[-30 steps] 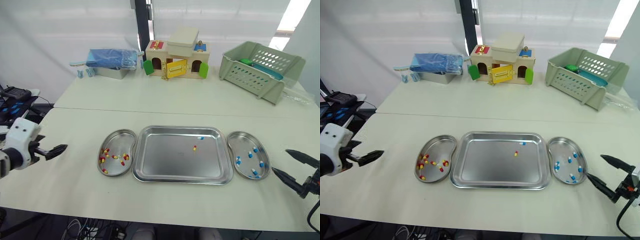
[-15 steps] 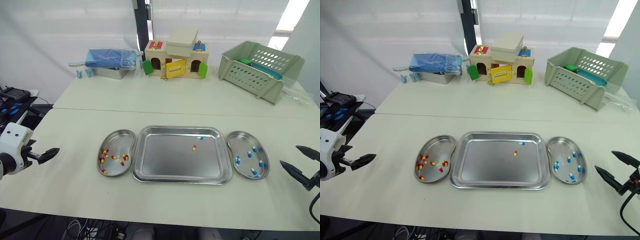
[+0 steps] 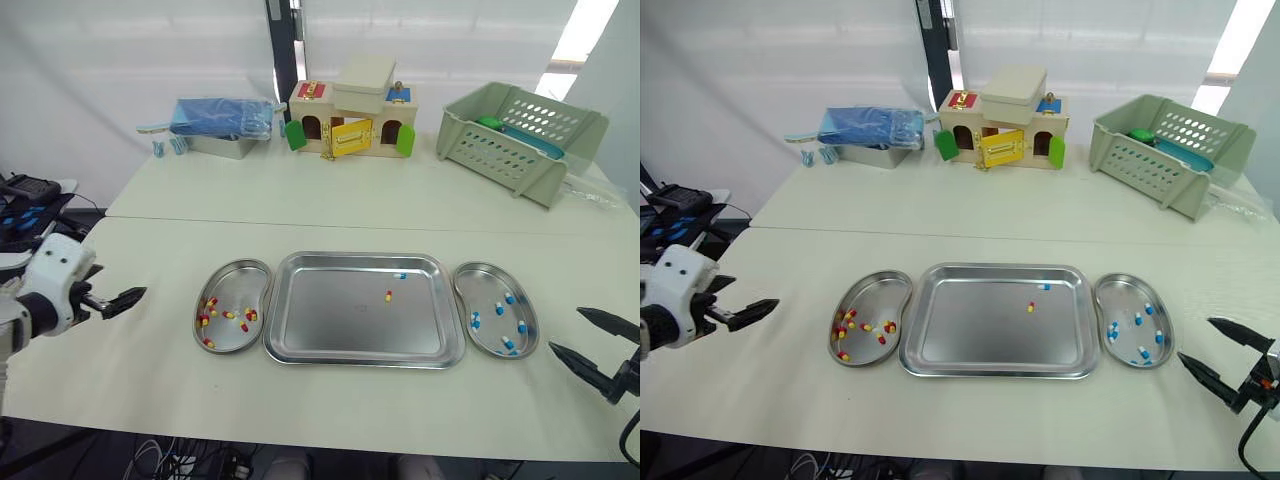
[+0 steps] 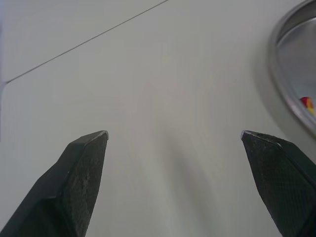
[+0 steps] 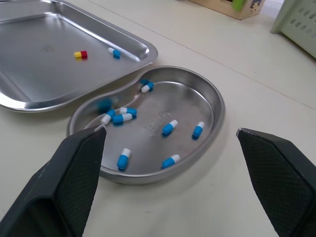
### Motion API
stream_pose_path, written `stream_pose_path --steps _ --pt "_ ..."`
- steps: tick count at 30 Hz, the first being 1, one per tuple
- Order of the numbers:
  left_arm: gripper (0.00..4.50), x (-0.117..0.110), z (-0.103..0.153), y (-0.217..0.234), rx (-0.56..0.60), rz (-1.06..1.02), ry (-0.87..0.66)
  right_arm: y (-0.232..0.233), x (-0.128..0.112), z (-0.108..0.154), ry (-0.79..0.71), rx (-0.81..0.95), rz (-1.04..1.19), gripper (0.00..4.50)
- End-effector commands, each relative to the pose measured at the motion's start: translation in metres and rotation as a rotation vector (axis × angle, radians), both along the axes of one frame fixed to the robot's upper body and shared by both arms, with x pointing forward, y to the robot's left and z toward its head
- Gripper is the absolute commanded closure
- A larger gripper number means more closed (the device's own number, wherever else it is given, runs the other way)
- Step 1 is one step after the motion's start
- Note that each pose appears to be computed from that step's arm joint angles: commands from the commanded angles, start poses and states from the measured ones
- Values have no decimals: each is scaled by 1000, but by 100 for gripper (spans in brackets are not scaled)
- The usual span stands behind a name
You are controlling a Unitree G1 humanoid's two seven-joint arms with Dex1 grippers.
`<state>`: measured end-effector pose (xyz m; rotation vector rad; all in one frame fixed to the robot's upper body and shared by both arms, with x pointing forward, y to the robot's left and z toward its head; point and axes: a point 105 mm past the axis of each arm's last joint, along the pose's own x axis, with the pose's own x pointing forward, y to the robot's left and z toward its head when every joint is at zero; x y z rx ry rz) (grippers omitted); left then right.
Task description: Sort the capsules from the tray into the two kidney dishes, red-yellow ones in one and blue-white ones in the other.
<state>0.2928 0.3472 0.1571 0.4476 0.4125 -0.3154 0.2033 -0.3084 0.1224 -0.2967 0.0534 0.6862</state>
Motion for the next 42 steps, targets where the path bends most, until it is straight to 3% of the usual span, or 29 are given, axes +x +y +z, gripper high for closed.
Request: stream_pose_path --steps 1,9,18,29,34,42 --pt "2 11 9 -49 17 -190 -23 30 -9 4 -12 29 106 0" --pt "2 26 7 -168 -74 -555 -33 92 -19 -1 -23 109 212 0" --pt "2 27 -7 -272 -143 -860 -2 105 -26 -12 -11 126 188 0" --pt "2 46 -34 -329 -113 -973 40 115 -31 -19 -17 161 129 0" --pt "2 49 -48 -340 -74 -993 52 116 -31 -21 -22 163 116 0" --pt "2 51 -59 -348 -107 -977 64 117 -30 -21 -29 166 97 0"
